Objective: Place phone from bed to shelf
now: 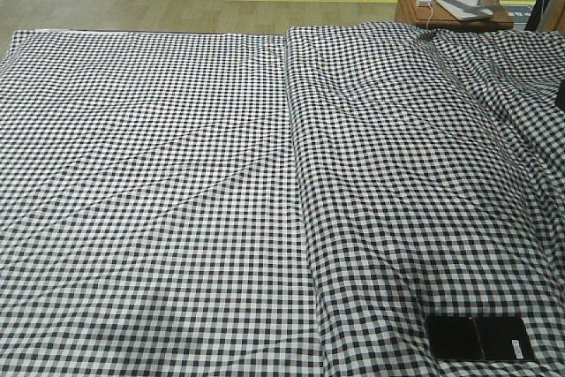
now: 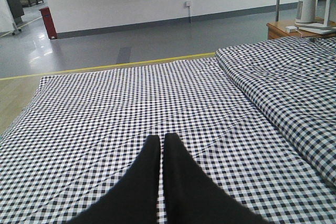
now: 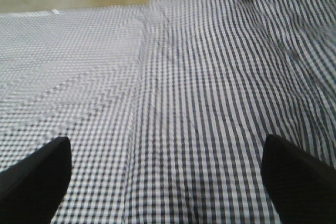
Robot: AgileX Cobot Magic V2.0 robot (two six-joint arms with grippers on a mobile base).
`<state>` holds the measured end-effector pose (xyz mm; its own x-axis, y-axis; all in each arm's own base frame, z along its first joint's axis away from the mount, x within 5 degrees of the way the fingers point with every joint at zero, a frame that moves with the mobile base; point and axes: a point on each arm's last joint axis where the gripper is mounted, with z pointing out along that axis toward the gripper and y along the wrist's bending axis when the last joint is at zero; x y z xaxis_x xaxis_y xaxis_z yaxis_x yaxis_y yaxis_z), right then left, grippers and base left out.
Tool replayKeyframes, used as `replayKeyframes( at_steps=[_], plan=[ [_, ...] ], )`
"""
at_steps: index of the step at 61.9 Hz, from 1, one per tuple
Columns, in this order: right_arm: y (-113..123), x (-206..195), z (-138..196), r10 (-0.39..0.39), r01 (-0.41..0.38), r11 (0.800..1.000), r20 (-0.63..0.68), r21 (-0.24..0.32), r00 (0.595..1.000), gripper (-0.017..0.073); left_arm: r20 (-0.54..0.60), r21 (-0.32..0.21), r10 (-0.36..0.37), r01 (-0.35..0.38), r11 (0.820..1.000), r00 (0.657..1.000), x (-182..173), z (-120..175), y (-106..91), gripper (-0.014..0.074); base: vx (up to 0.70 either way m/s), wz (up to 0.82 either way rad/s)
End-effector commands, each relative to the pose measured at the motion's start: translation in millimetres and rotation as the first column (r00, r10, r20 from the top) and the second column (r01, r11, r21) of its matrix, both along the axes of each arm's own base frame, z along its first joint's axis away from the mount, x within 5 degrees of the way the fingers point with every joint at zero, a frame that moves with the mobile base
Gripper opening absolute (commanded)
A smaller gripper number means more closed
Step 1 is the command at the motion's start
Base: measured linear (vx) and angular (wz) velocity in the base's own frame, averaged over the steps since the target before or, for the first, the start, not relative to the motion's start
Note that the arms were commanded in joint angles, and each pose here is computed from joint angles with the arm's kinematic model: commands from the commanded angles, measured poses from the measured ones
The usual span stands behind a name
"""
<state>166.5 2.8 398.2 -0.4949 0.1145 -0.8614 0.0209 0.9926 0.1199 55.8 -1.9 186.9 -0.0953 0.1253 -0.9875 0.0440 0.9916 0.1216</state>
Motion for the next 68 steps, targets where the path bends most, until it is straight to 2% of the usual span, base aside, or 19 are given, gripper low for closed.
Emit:
replayKeyframes(
  at_steps=[1,5,12,19,27,35,48,60,63,68],
  plan=[
    [-14,14,16,-0.099,0.098,0.995,-0.012,-0.023,0.995,0.0707,0.100,-0.018,-0.001,0.002,1.000,0.995,-1,15,-0.1,0.0001,0.00,0.00],
    [-26,21,17,-0.151,0.147,0.988,-0.073,-0.057,0.986,0.0707,0.100,-0.018,-0.001,0.002,1.000,0.995,-1,15,-0.1,0.0001,0.00,0.00],
    [-53,35,14,-0.253,0.244,0.966,-0.126,-0.079,0.959,0.0707,0.100,-0.018,-0.001,0.002,1.000,0.995,-1,15,-0.1,0.0001,0.00,0.00],
    [-87,52,-8,-0.346,0.332,0.938,-0.225,-0.100,0.911,0.0705,0.100,-0.018,-0.001,0.002,1.000,0.995,-1,15,-0.1,0.0001,0.00,0.00],
    [-118,74,-38,-0.380,0.358,0.925,-0.329,-0.130,0.864,0.0703,0.100,-0.018,-0.001,0.002,1.000,0.995,-1,15,-0.1,0.0001,0.00,0.00],
    [-144,94,-73,-0.379,0.347,0.925,-0.430,-0.154,0.820,0.0698,0.100,-0.018,-0.001,0.002,1.000,0.995,-1,15,-0.1,0.0001,0.00,0.00],
    [-193,116,-144,-0.364,0.336,0.928,-0.576,-0.160,0.732,0.0690,0.100,-0.018,-0.001,0.002,1.000,0.995,-1,15,-0.1,0.0001,0.00,0.00],
    [-231,115,-209,-0.277,0.295,0.951,-0.681,-0.094,0.678,0.0686,0.100,-0.018,-0.001,0.002,1.000,0.995,-1,15,-0.1,0.0001,0.00,0.00],
    [-239,114,-224,-0.250,0.290,0.955,-0.693,-0.062,0.676,0.0685,0.100,-0.018,-0.001,0.002,1.000,0.995,-1,15,-0.1,0.0001,0.00,0.00],
    [-251,110,-250,-0.194,0.294,0.956,-0.702,0.023,0.685,0.0682,0.100,-0.018,-0.001,0.002,1.000,0.995,-1,15,-0.1,0.0001,0.00,0.00]
  ],
)
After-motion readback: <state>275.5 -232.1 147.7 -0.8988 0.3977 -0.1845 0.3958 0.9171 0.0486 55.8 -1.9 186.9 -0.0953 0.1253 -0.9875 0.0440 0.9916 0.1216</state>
